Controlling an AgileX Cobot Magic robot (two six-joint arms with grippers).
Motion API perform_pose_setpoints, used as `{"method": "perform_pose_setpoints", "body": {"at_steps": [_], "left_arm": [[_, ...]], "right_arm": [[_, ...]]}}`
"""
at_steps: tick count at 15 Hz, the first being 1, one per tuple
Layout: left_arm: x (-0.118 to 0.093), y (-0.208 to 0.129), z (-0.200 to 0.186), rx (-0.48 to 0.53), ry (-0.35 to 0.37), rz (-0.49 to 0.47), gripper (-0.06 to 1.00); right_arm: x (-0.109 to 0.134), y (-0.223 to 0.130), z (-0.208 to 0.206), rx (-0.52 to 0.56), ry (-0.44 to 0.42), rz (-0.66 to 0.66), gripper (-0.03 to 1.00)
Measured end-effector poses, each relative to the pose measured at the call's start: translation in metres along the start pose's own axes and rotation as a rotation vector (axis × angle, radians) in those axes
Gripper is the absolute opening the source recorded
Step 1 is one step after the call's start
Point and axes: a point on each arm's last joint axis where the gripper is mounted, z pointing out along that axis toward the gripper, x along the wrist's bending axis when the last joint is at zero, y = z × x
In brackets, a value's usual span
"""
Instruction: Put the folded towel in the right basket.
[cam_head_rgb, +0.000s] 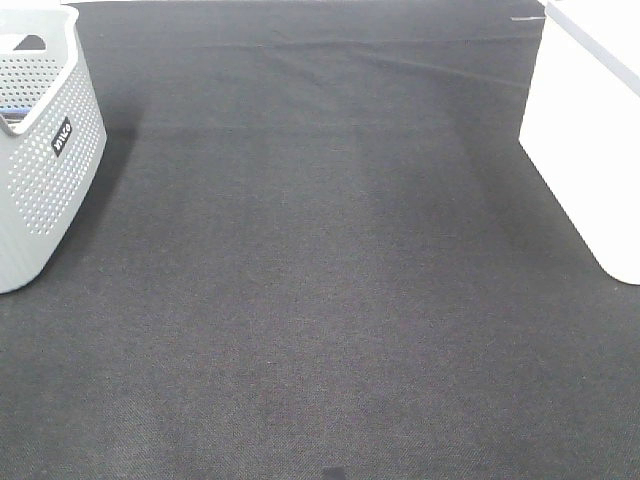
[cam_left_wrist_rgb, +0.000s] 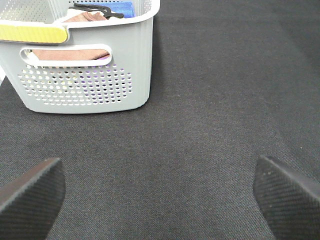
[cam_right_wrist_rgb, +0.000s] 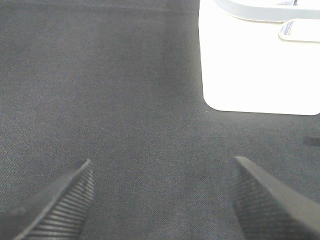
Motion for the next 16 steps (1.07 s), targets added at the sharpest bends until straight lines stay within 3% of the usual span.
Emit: {"method": "perform_pose_setpoints", "body": {"at_steps": [16], "left_arm": [[0.0,0.0,0.0,0.0,0.0,0.0,0.97]], "right_arm": [[0.0,0.0,0.0,0.0,0.0,0.0,0.72]]}}
